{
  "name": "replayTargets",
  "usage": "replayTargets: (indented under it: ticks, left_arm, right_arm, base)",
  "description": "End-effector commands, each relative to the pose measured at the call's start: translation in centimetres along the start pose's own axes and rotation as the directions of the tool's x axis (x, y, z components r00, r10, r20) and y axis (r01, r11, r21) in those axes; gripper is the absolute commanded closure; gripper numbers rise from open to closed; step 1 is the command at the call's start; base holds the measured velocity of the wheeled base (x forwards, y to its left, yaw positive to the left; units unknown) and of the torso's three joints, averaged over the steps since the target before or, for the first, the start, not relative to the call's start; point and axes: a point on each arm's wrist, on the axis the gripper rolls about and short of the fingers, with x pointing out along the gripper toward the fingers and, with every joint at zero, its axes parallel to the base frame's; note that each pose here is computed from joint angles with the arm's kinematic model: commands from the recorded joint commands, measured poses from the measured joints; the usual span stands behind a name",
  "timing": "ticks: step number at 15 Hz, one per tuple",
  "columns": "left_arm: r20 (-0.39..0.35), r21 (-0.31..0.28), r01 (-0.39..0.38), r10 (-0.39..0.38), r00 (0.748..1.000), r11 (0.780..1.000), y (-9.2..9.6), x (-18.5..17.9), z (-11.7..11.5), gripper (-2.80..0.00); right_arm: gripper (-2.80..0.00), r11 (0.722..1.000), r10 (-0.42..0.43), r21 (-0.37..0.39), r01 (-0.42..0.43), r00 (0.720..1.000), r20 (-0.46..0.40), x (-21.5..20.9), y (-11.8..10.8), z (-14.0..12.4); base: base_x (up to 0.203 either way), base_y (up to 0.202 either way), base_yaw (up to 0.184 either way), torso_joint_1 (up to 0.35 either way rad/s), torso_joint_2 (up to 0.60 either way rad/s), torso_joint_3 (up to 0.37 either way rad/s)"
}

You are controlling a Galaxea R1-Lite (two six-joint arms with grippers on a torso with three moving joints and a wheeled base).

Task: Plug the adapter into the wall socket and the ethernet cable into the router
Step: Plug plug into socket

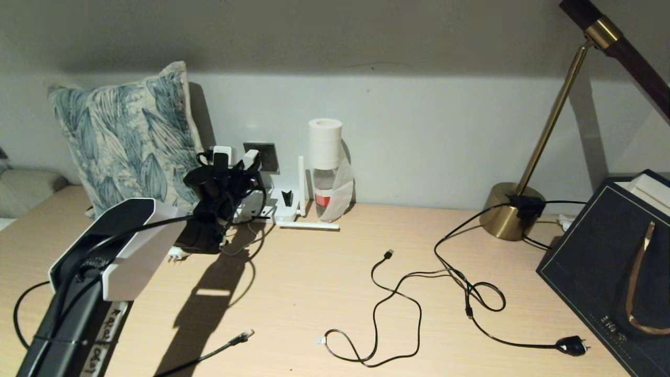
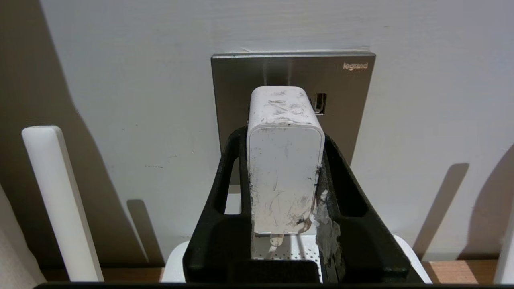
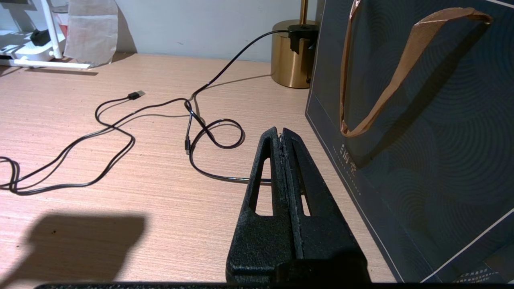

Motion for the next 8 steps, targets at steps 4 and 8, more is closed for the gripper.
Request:
replayTargets:
  ticks: [4,8]
  left_arm:
    - [-0.006,0.0,0.002,-0.002,1.0,1.0,-0.02,0.06,-0.44,0.0]
    - [-0.019,-0.001,0.006,-0.006,1.0,1.0,-0.04,0.13,-0.5,0.0]
  right_arm:
    - [0.0,1.0,0.001,0.0,-0.001,0.999,-0.036,0.2,0.0,-0.99]
    - [0.0,1.0,0.001,0.0,-0.001,0.999,-0.036,0.2,0.0,-0.99]
  base:
    - [0.0,0.0,0.0,0.0,0.0,0.0]
    - [0.0,0.0,0.0,0.0,0.0,0.0]
